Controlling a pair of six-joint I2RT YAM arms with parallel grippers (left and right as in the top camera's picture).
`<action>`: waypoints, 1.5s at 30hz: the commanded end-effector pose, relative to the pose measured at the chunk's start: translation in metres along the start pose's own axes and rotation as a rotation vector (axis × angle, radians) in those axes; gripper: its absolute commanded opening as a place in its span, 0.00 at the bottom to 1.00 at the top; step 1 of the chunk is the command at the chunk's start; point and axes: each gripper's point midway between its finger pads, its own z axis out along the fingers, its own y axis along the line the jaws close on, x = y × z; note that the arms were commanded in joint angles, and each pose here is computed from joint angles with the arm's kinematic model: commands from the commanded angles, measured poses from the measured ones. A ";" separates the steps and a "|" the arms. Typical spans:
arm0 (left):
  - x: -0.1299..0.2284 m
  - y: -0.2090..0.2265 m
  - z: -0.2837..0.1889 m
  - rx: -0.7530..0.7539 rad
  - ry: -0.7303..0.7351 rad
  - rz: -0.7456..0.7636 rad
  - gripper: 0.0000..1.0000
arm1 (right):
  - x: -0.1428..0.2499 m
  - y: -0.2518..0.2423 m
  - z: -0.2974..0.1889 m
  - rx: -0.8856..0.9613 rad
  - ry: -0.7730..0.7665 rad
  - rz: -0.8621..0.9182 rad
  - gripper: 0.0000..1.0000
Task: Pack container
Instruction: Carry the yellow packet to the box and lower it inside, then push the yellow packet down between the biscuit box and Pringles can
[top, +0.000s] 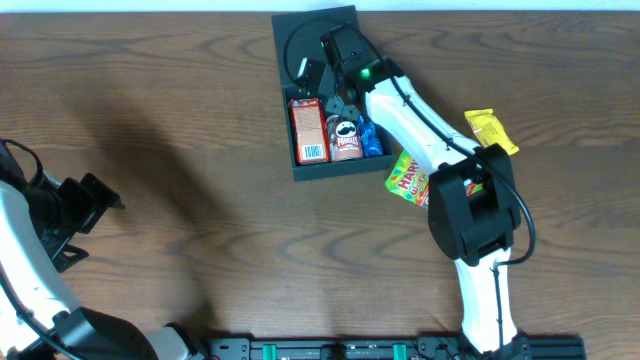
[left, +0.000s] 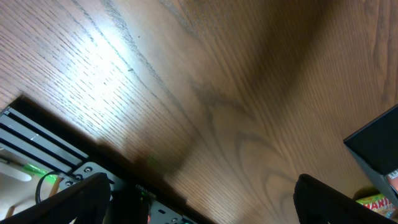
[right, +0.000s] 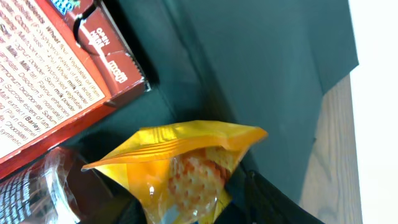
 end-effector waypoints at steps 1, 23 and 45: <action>-0.002 0.001 -0.004 -0.001 -0.013 -0.001 0.95 | -0.022 -0.021 -0.031 0.045 -0.069 0.050 0.52; -0.001 0.001 -0.004 -0.001 -0.013 -0.002 0.95 | -0.008 -0.039 -0.063 0.121 -0.009 0.327 0.22; -0.002 0.001 -0.004 -0.001 -0.013 -0.002 0.95 | 0.037 0.029 -0.033 -0.143 0.183 1.547 0.38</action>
